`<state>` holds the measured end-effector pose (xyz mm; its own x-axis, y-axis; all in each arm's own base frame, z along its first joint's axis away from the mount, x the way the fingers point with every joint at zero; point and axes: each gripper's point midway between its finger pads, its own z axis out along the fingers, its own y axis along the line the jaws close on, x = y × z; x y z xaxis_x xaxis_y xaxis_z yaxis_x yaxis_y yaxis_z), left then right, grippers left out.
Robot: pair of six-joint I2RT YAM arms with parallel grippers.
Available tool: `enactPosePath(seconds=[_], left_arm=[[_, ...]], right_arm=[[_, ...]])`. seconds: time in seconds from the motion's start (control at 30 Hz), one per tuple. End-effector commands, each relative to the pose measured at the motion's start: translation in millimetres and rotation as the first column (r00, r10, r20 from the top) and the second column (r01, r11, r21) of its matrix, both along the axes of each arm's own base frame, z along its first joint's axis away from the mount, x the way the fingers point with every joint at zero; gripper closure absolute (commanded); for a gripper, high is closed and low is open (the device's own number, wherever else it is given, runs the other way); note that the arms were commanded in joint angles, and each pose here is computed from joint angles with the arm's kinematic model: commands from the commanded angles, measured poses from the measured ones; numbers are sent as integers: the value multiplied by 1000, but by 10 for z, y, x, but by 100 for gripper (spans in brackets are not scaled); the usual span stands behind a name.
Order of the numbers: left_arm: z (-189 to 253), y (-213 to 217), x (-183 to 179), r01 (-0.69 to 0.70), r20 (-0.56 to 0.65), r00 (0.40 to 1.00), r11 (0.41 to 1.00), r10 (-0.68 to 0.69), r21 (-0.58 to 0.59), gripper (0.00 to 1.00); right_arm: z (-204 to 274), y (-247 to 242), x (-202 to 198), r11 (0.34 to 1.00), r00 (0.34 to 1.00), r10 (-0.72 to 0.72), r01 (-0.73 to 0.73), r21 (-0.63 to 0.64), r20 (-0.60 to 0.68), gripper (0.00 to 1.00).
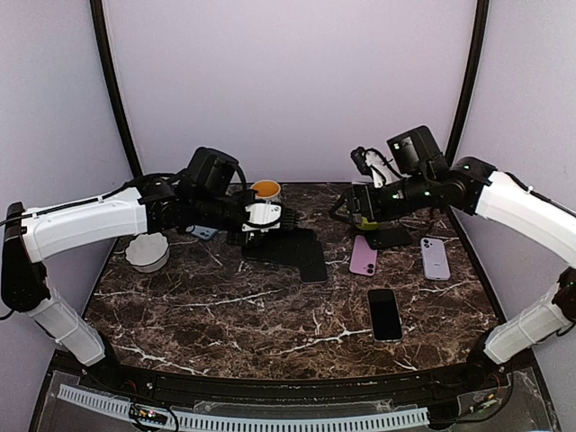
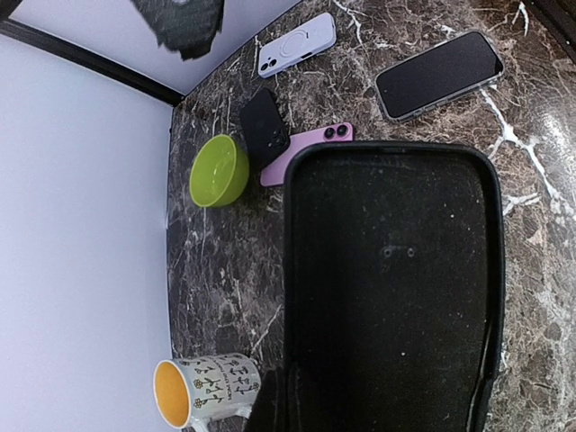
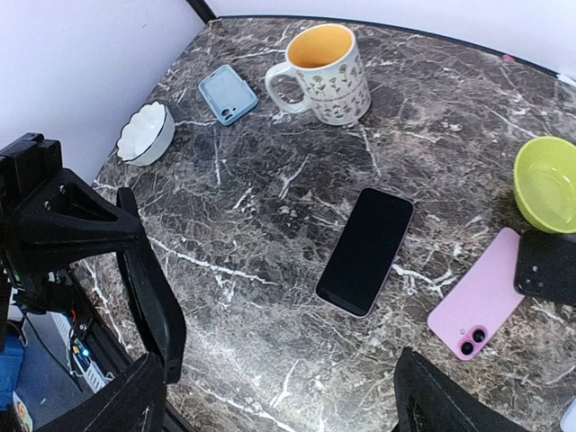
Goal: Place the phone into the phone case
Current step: Pass from the left arm to the right
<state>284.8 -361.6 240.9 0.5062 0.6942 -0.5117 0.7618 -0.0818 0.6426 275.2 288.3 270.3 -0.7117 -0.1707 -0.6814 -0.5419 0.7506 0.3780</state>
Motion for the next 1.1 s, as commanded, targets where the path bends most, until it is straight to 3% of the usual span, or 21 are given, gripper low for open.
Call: enactPosePath(seconds=[0.0,0.23,0.57,0.67,0.9,0.93,1.07], left_arm=[[140,1,-27,5,90,996,999,-8,37,100],[134,-74,-100,31,96,995,999,-34,35,100],[139,-108,-112,35,118,992,999,-39,34,100],[150,-110,-112,36,131,991,999,-40,30,100],[135,-102,-107,31,141,989,999,-35,30,100],[146,-105,-101,29,146,989,999,-33,27,100],[147,-104,-90,20,151,988,1000,-24,24,100]], right_arm=[[77,319,-95,991,991,131,-132,24,35,14],[3,622,-239,966,967,252,-254,55,43,23],[-230,810,-278,946,947,320,-319,57,-3,31],[-269,863,-315,936,938,347,-345,73,-20,44],[-235,926,-405,913,918,396,-392,113,-16,96],[-226,917,-409,913,918,395,-392,110,-13,100],[-177,878,-413,917,923,385,-384,108,7,100]])
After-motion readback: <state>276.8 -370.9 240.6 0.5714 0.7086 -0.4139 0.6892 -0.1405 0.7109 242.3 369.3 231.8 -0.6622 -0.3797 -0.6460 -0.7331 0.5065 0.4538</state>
